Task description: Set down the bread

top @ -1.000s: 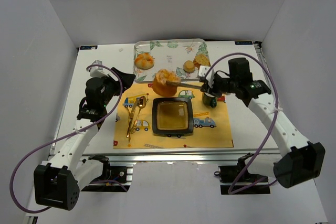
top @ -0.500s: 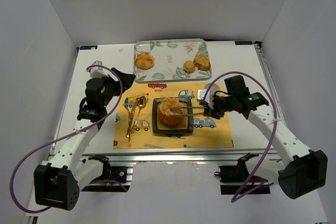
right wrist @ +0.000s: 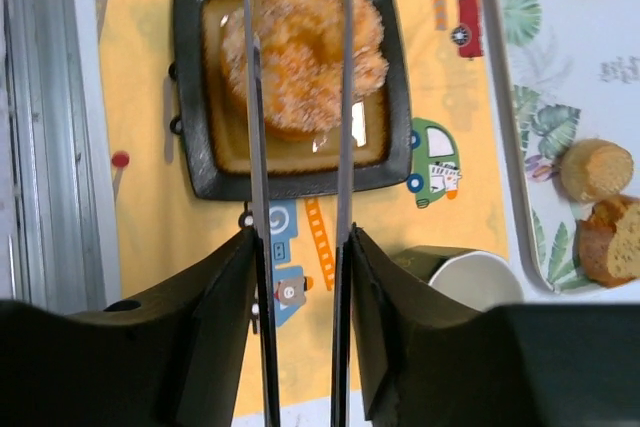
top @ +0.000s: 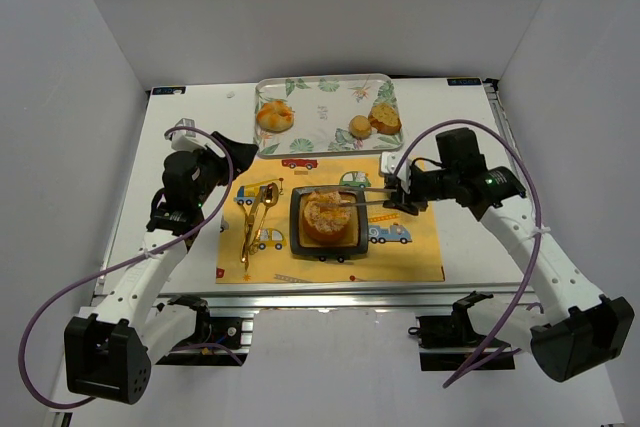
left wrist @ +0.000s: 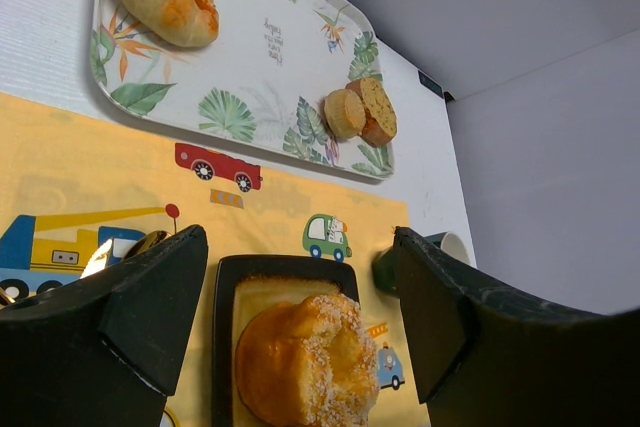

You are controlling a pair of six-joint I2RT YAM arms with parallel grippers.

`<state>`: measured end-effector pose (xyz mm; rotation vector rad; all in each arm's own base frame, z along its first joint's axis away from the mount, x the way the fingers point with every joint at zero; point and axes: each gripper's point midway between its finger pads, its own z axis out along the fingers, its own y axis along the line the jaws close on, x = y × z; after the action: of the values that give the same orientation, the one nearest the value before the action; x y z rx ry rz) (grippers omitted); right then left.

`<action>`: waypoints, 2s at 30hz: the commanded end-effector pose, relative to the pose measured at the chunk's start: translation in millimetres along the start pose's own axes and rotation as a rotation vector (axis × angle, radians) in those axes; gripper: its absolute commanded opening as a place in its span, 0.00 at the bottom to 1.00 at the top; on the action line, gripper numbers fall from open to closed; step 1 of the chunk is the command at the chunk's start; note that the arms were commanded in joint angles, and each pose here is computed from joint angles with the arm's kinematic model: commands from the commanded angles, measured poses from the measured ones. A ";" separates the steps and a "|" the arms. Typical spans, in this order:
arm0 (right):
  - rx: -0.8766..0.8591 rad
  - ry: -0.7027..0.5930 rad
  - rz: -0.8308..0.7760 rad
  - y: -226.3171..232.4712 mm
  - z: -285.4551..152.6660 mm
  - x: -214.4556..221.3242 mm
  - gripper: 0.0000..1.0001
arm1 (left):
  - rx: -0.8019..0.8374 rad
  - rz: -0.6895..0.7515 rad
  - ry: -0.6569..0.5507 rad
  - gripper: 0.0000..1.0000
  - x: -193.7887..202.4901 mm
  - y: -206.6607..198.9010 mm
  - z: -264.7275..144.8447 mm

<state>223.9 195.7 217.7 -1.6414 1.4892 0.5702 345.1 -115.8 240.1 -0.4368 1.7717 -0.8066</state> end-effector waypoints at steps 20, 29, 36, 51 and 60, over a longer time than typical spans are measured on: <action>0.467 0.441 0.123 -249.6 37.4 95.7 0.41 | 0.022 -0.021 -0.067 0.84 -8.2 -3.3 -12.2; 0.478 0.499 0.106 -240.7 39.8 121.4 0.46 | 0.018 -0.009 -0.041 0.84 -3.9 -0.8 -5.4; 0.464 0.538 0.109 -229.3 41.6 137.4 0.48 | 0.021 -0.014 -0.033 0.84 -1.6 0.2 -1.2; 0.507 0.588 0.064 -239.1 32.5 140.3 0.48 | 0.023 -0.017 -0.033 0.84 -1.7 0.0 0.7; 0.523 0.575 0.015 -243.3 36.1 132.6 0.48 | 0.021 -0.017 -0.037 0.84 -2.7 -0.1 -0.4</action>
<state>482.9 131.6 125.7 -1.4632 1.9550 -0.2596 345.6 -113.4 232.1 -0.4636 1.7539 -0.8085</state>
